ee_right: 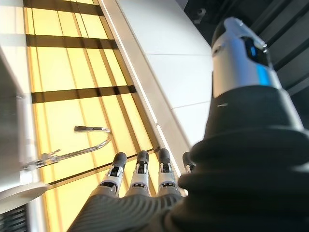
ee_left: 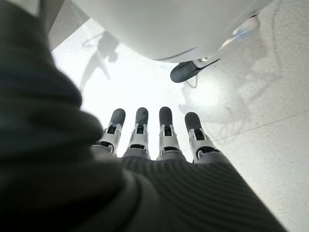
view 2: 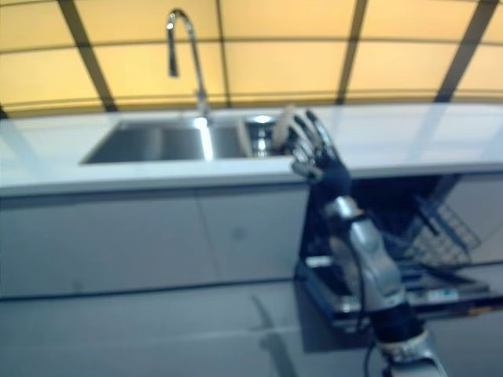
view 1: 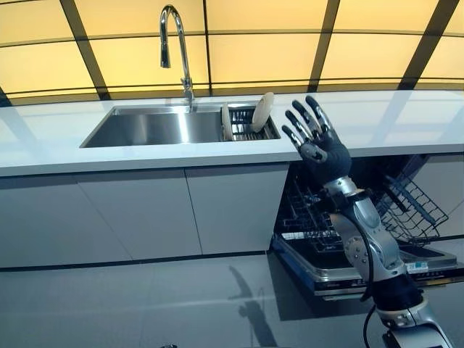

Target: Take plates into dishwasher

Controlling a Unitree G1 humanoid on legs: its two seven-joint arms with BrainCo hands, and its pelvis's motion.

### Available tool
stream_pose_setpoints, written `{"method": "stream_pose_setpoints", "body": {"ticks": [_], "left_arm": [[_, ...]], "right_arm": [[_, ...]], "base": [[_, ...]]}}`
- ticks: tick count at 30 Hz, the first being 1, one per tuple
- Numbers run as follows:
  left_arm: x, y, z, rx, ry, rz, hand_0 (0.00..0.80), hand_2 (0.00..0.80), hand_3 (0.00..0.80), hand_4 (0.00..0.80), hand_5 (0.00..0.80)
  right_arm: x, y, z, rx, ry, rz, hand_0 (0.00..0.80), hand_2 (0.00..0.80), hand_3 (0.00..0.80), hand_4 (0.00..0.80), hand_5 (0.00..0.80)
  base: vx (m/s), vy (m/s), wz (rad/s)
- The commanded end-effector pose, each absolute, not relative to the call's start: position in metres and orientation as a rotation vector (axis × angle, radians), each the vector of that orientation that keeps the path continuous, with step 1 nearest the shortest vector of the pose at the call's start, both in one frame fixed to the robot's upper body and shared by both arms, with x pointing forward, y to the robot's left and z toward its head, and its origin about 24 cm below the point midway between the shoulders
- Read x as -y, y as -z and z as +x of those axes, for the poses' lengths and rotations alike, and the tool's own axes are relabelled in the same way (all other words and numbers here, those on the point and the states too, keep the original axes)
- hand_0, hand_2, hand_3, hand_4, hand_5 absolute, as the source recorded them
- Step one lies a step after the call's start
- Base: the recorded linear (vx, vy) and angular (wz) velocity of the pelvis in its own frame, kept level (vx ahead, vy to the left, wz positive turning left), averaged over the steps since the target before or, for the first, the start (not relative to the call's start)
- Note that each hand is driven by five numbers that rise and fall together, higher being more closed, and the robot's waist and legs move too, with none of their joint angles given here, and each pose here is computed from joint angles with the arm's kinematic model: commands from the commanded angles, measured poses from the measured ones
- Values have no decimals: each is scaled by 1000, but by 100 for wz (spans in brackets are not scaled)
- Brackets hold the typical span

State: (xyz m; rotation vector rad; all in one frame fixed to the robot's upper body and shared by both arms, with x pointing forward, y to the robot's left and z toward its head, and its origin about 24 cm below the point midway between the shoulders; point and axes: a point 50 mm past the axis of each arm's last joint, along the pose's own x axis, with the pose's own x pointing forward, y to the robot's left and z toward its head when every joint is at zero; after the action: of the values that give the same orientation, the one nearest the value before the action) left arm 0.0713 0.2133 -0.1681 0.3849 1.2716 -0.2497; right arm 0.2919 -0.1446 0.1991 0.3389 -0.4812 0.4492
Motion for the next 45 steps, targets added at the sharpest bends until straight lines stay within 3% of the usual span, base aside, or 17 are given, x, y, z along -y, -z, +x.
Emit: {"method": "stream_pose_setpoints", "body": {"ticks": [1,9,18,25,28,36,45], "left_arm": [[-207,170,75,-1281,301,408,0,0,0,0,0],[-221,170,63,-1363,267,424,0,0,0,0,0],[-224,172,46,-1410,261,417,0,0,0,0,0],[-223,173,34,-1413,236,376,0,0,0,0,0],[-220,171,48,-1320,202,344,0,0,0,0,0],[-219,164,85,-1200,201,365,0,0,0,0,0],[-214,169,66,-1248,201,341,0,0,0,0,0]], "right_arm": [[137,-256,287,739,-449,307,0,0,0,0,0],[160,-278,307,737,-296,225,0,0,0,0,0],[185,-283,310,733,-172,200,0,0,0,0,0],[179,-281,307,719,-198,197,0,0,0,0,0],[173,-283,301,729,-245,187,0,0,0,0,0],[178,-296,304,742,-203,158,0,0,0,0,0],[170,-299,313,724,-268,111,0,0,0,0,0]], "base": [[3,215,-4],[141,135,16],[503,-33,49],[401,-77,18],[453,-167,14],[316,30,-19],[382,341,-44]]}}
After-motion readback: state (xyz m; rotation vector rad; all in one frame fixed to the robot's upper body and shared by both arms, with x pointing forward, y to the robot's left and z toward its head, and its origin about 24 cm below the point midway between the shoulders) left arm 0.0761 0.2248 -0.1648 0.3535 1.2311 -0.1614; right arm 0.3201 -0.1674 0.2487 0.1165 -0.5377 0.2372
